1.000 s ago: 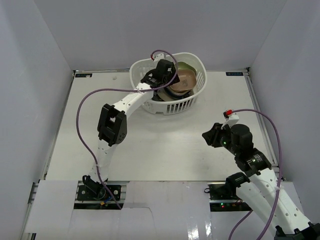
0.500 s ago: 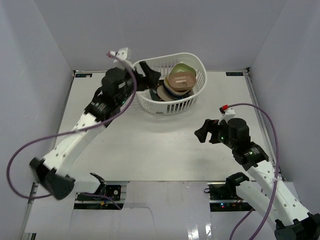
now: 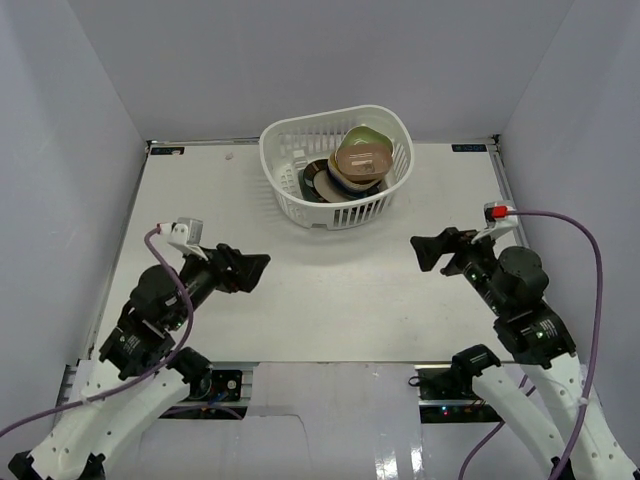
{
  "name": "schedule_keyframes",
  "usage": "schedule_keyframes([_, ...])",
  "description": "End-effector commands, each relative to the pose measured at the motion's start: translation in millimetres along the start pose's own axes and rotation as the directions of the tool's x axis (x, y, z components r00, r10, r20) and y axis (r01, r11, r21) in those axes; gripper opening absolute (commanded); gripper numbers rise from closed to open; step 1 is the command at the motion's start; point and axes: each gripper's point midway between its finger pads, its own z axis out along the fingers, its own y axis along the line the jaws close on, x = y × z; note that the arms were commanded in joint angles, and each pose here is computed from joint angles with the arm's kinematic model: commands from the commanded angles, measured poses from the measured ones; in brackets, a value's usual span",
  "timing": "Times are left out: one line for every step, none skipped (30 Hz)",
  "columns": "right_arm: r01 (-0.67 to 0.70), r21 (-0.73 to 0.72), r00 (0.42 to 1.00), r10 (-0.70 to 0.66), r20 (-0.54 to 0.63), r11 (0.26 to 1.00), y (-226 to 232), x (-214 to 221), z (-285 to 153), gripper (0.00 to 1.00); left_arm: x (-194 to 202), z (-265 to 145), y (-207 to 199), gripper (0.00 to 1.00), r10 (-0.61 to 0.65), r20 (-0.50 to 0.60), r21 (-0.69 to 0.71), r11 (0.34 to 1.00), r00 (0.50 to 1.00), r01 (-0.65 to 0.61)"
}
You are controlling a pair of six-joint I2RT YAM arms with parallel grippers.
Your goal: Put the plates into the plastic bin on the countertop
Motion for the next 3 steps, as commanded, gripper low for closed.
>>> schedule_keyframes([-0.028,-0.006,0.999,0.029,0.019,1.0,0.1,3.0,2.3,0.9,16.2,-1.9,0.8,0.98,-0.003,-0.058,0.014,1.0,0.998,0.004])
schedule_keyframes([-0.03,-0.004,0.999,0.03,0.018,1.0,0.0,2.7,1.8,0.9,17.5,1.3,2.9,0.98,-0.001,-0.075,-0.005,1.0,0.997,0.001])
schedule_keyframes([-0.03,-0.004,0.999,0.03,0.02,1.0,0.8,1.0,0.6,0.9,15.5,1.7,2.2,0.98,0.001,-0.078,-0.009,1.0,0.997,-0.001])
